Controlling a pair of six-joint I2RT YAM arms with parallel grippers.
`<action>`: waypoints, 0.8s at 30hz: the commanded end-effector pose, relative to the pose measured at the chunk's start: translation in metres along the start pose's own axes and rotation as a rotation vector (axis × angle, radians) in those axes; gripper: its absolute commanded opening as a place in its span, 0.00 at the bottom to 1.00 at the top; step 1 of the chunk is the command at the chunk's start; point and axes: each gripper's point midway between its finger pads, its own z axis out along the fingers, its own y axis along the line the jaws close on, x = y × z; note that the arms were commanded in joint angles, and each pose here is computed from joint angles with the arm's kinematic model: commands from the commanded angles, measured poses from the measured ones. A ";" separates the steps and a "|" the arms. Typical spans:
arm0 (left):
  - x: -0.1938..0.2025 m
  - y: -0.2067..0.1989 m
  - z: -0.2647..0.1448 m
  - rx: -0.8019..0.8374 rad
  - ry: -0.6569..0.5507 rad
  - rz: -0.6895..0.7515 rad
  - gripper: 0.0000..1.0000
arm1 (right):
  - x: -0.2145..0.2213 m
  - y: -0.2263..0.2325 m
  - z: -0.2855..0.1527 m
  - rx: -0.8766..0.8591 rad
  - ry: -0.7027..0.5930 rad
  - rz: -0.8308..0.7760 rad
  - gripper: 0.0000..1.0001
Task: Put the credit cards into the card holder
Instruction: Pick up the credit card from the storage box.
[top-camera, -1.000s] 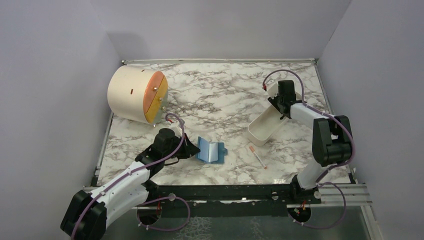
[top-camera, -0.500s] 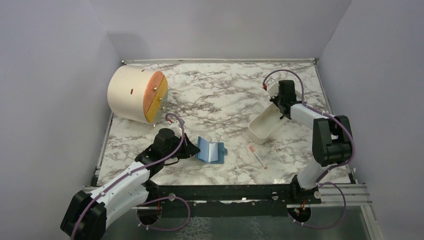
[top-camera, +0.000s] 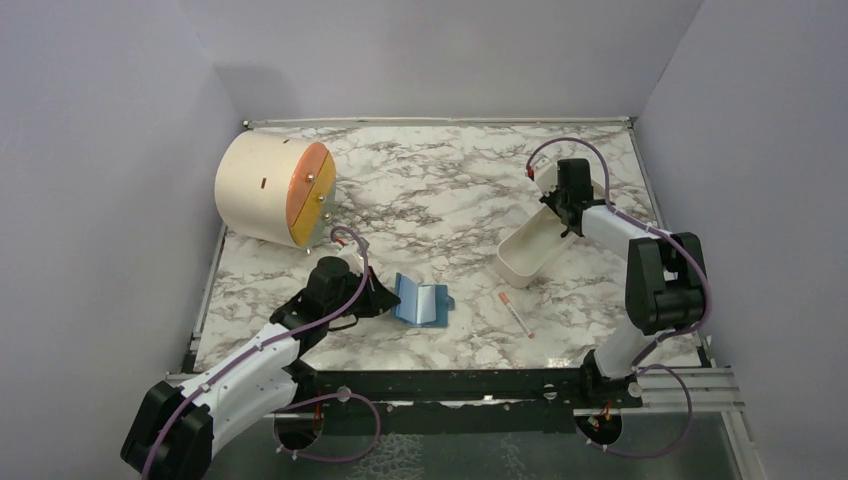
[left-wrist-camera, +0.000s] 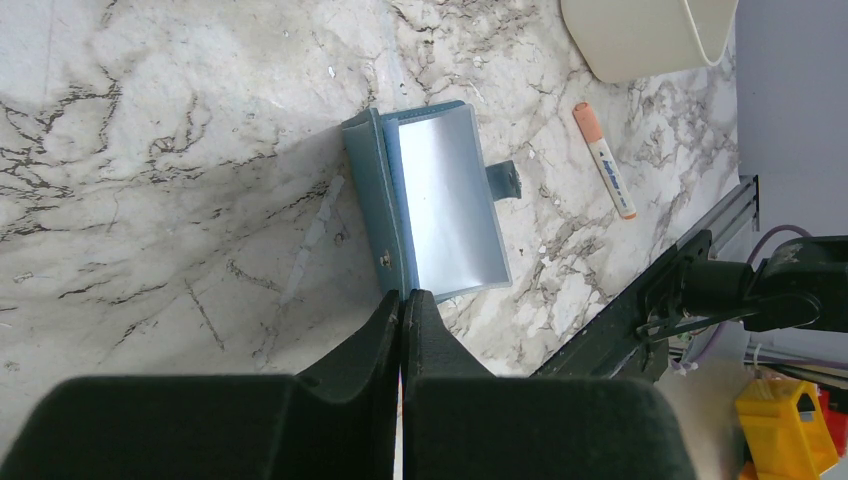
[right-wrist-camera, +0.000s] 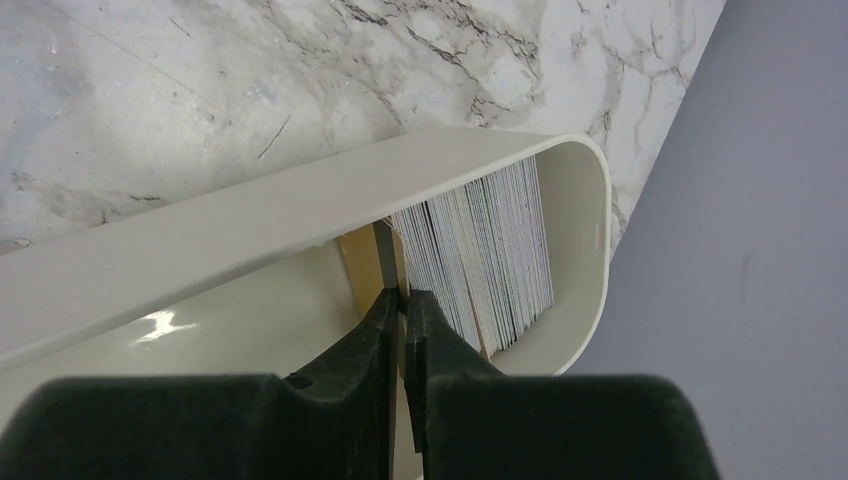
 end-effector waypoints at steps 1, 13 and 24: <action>0.000 0.000 0.000 0.008 -0.013 -0.001 0.00 | -0.018 -0.023 -0.013 0.022 -0.036 0.049 0.05; -0.001 -0.001 0.001 0.008 -0.015 -0.012 0.00 | -0.037 -0.015 -0.051 -0.137 -0.082 0.110 0.01; -0.002 0.000 0.000 0.003 -0.014 -0.016 0.00 | -0.040 -0.012 -0.068 -0.188 -0.079 0.173 0.01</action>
